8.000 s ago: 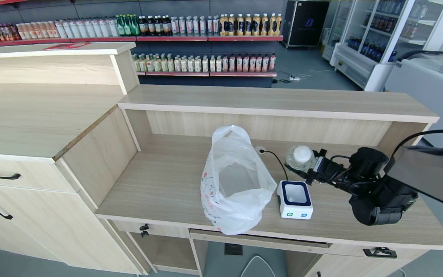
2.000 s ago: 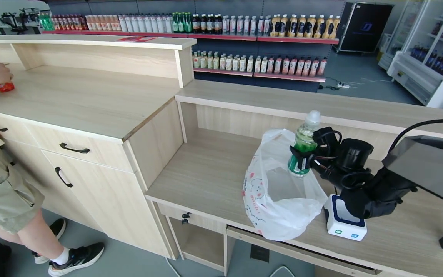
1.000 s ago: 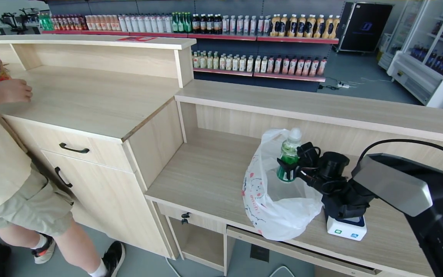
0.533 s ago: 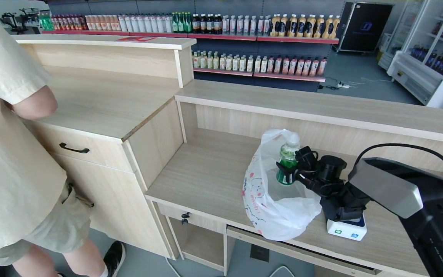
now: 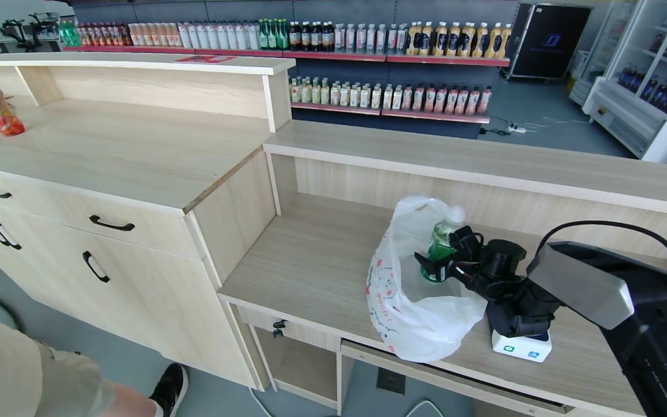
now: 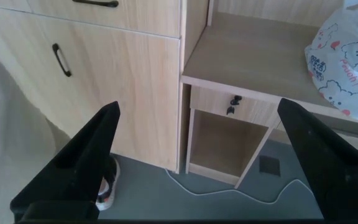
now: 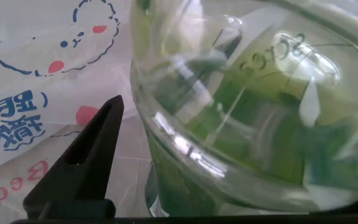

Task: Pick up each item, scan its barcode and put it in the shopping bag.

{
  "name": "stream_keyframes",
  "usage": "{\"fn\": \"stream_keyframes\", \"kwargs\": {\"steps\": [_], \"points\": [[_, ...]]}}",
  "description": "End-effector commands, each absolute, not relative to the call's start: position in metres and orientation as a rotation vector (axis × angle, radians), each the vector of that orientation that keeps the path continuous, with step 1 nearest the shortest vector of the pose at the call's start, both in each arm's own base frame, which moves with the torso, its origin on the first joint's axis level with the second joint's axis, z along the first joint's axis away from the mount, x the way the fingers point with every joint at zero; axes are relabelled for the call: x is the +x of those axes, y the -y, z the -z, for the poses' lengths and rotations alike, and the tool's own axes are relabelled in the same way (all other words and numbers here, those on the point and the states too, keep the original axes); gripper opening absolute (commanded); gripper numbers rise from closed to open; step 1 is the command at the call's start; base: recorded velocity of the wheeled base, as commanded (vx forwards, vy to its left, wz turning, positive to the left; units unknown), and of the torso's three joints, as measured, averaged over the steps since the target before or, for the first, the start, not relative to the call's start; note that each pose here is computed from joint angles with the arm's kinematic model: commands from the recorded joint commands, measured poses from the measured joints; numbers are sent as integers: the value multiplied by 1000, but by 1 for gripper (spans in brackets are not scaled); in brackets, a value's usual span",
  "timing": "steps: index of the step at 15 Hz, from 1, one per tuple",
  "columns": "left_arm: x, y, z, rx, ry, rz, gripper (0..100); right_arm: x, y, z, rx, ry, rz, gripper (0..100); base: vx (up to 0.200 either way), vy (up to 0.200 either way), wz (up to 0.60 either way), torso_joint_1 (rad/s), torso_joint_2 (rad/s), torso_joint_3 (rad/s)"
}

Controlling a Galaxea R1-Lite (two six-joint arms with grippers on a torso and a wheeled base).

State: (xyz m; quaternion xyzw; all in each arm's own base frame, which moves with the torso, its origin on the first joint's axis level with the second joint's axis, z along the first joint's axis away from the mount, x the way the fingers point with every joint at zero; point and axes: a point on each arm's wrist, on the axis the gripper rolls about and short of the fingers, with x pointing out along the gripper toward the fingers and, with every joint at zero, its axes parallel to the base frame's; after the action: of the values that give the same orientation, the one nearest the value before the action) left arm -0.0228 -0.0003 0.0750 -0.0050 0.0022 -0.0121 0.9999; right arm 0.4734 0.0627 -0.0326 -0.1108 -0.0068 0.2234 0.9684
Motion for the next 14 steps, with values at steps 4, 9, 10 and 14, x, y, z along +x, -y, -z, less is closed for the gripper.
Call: {"fn": "stream_keyframes", "kwargs": {"steps": [4, 9, 10, 14], "points": [[-23, 0, -75, -11, -5, 25, 100, 472, -63, 27, -221, 16, -455, 100, 0, 0, 0, 0, 0, 0], [-23, 0, -75, -11, -6, 25, 100, 447, -65, -46, -216, 65, -548, 100, 0, 0, 0, 0, 0, 0], [-23, 0, -75, -11, -6, 25, 100, 438, -64, -59, -216, 66, -554, 100, 0, 0, 0, 0, 0, 0], [-23, 0, -75, -11, -6, 25, 100, 395, -56, -102, -211, 61, -547, 100, 0, 0, 0, 0, 0, 0]]}}
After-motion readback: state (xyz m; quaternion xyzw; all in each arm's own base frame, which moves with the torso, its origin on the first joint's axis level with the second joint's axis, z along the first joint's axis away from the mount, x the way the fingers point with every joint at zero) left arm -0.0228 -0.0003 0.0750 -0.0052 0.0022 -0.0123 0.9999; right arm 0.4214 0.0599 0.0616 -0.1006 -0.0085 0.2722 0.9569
